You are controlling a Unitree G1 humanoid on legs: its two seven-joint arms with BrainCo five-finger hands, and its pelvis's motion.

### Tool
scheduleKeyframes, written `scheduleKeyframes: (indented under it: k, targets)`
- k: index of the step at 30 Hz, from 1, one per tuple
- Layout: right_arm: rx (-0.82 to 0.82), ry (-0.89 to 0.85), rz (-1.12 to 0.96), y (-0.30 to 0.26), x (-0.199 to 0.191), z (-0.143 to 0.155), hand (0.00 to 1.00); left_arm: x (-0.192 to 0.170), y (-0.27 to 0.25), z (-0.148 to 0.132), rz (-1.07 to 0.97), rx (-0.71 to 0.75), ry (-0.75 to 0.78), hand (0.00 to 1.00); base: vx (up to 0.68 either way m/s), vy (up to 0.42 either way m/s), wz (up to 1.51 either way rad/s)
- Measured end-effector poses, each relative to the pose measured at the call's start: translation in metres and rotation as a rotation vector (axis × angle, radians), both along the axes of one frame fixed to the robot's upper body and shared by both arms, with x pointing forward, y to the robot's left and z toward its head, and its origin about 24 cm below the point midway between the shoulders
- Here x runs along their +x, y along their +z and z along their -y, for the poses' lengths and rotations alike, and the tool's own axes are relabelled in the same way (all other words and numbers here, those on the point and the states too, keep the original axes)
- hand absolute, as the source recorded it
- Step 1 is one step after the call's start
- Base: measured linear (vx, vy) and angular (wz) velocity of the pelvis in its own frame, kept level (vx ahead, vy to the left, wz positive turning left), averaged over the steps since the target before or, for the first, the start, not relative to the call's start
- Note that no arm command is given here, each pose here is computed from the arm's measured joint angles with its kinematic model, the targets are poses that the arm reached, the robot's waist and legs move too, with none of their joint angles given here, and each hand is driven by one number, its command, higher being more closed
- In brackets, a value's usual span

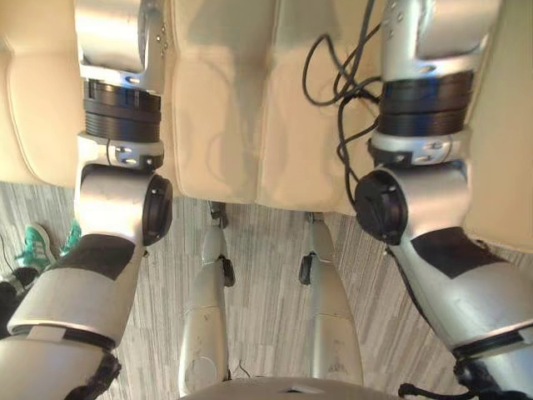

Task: Pick up cushions and gather them together orderly.

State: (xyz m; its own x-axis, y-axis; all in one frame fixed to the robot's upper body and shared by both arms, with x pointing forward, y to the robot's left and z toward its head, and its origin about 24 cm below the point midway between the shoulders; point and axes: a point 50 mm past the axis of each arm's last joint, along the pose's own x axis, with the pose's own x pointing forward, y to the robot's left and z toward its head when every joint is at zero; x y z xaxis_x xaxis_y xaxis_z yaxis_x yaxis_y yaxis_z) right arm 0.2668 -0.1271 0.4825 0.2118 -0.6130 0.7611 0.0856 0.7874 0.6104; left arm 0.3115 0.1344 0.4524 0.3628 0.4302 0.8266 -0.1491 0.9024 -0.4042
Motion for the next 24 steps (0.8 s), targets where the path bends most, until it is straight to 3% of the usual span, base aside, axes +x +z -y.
scheduleKeyframes:
  k: [7, 13, 24]
  targets:
    - [0.01, 0.031, -0.12, -0.008, 0.023, -0.002, 0.0, 0.019, -0.017, -0.009, -0.121, -0.042, 0.02, 0.0, 0.03, 0.039, 0.2]
    - [-0.115, 0.01, -0.344, -0.049, 0.065, -0.006, 0.0, 0.024, -0.022, -0.006, -0.141, 0.026, 0.002, 0.0, 0.04, -0.003, -0.02]
    - [-0.199, -0.013, -0.36, -0.059, 0.071, 0.004, 0.0, 0.036, -0.035, 0.002, -0.204, 0.14, -0.009, 0.0, 0.02, -0.033, 0.0]
